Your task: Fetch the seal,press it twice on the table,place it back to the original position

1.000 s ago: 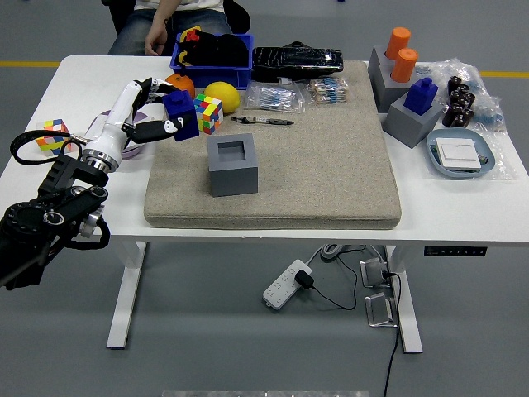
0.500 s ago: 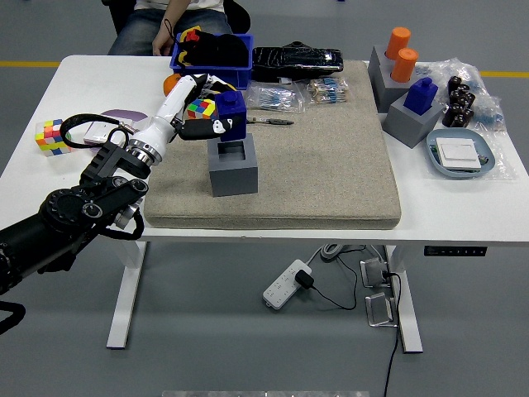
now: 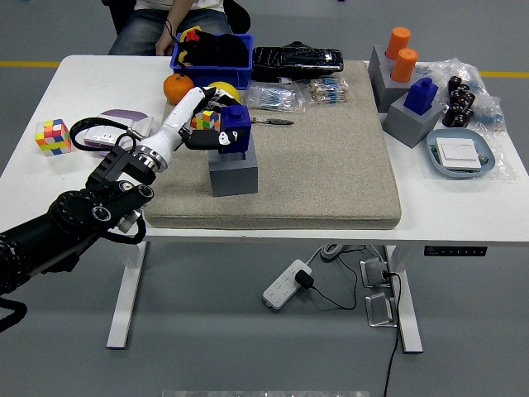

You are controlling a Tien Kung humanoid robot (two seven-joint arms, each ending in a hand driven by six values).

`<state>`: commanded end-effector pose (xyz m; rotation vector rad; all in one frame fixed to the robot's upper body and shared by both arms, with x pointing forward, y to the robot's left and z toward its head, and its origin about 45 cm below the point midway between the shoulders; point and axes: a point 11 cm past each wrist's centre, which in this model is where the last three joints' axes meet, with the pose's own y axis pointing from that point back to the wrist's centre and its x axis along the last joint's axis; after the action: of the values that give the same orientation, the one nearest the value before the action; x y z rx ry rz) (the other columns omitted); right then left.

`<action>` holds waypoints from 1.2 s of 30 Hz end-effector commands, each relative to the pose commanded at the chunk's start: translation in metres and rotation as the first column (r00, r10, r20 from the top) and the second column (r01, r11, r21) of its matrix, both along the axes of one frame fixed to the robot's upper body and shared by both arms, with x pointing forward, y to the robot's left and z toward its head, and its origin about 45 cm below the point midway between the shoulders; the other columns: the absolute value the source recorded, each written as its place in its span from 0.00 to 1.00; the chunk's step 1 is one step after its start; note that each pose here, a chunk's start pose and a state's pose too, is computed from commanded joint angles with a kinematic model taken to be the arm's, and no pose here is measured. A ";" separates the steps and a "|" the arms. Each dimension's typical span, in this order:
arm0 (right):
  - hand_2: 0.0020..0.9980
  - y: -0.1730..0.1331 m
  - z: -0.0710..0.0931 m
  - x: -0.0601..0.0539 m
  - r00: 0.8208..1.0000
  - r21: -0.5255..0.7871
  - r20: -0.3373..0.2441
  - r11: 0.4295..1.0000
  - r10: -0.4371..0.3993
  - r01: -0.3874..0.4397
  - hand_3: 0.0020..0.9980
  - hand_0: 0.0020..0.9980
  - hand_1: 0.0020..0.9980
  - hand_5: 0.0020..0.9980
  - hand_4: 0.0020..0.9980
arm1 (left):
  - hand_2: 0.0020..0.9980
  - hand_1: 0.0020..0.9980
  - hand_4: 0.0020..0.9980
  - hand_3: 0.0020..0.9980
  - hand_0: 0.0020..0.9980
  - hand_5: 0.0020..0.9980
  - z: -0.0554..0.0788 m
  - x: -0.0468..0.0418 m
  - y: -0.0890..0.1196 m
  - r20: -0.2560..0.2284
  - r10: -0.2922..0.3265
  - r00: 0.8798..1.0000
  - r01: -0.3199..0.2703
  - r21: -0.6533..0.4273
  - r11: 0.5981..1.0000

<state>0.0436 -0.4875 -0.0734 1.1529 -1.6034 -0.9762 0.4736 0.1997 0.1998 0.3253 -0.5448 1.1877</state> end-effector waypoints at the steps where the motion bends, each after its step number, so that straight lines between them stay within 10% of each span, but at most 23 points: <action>1: 0.76 0.000 0.000 0.000 1.000 0.000 0.000 1.000 0.001 -0.001 0.76 0.86 0.80 0.53 0.84 | 0.38 0.46 0.72 0.50 0.66 0.00 0.000 -0.0001 0.000 0.001 -0.004 1.000 0.004 0.007 1.000; 36: 0.76 -0.002 0.001 0.002 1.000 -0.006 -0.003 1.000 0.014 -0.014 0.76 0.86 0.80 0.53 0.84 | 0.39 0.46 0.72 0.50 0.66 0.00 -0.011 -0.0018 0.001 -0.003 -0.015 1.000 0.015 0.085 0.996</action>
<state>0.0457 -0.4899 -0.0719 1.1568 -1.5926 -0.9633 0.4718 0.2006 0.1891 0.3943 -0.5958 1.1514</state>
